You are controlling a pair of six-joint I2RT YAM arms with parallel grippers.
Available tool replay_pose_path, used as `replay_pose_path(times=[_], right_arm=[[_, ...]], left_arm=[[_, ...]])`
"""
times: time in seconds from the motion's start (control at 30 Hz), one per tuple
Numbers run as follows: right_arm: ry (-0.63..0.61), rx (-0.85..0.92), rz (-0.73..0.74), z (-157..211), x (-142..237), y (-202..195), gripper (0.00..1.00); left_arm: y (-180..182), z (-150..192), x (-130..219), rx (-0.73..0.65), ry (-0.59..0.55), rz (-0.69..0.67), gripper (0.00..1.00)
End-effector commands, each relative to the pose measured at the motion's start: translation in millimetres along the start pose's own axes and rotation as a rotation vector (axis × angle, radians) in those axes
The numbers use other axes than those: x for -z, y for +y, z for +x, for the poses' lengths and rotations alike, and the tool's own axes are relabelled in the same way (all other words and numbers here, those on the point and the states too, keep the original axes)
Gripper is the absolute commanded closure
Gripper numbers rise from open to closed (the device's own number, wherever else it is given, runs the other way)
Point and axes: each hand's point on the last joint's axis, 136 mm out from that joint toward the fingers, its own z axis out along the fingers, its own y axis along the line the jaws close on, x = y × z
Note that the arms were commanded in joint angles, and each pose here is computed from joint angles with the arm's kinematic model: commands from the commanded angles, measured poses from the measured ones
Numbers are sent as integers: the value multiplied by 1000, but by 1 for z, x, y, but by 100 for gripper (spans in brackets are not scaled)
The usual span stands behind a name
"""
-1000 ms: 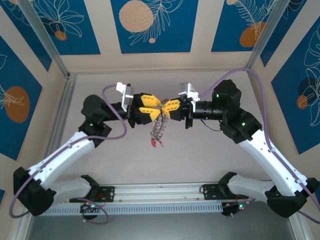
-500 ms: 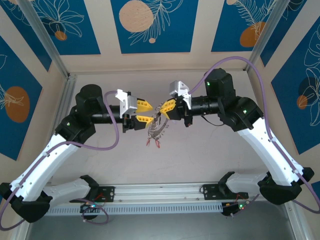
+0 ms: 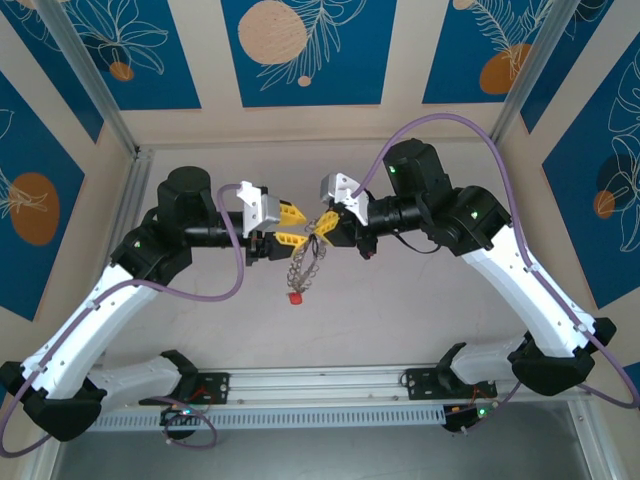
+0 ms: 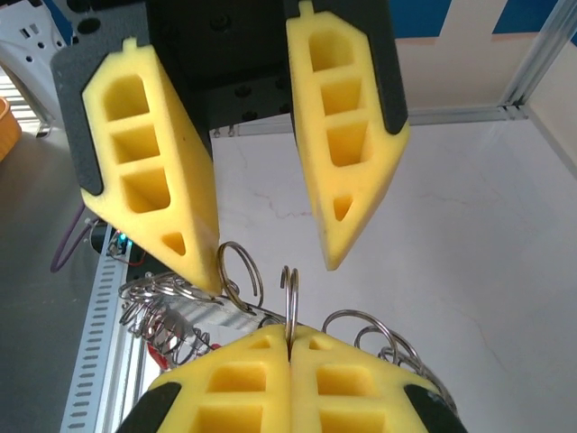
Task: Put the keys on the keyring
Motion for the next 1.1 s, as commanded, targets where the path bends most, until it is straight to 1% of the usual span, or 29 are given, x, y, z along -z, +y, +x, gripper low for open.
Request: replay_pose_path(times=[0.0, 0.1, 0.2, 0.43, 0.47, 0.5, 0.57, 0.7, 1.0, 1.07], right_arm=[[-42, 42, -14, -14, 8, 7, 100], [-51, 44, -25, -15, 8, 9, 100], [-71, 44, -29, -18, 11, 10, 100], [-75, 40, -34, -18, 8, 10, 100], [-75, 40, -34, -17, 8, 10, 100], [-77, 42, -33, -18, 8, 10, 100], [-84, 42, -33, -19, 9, 10, 100], [-115, 38, -37, -22, 12, 10, 100], [-162, 9, -49, -20, 14, 11, 100], [-176, 7, -48, -20, 15, 12, 97]], left_arm=[[1, -10, -3, -26, -42, 11, 65], [2, -10, -7, -15, -49, 23, 71], [3, -9, -9, -14, -47, 23, 72], [6, -7, -11, -12, -41, 18, 74], [6, -7, -11, -13, -40, 17, 76], [6, -6, -11, -8, -38, 20, 81], [4, -4, -12, 0, -34, 33, 100], [0, -8, -12, 13, -64, 58, 100], [1, -31, -11, 64, -251, 68, 100], [3, -34, -11, 69, -277, 62, 100]])
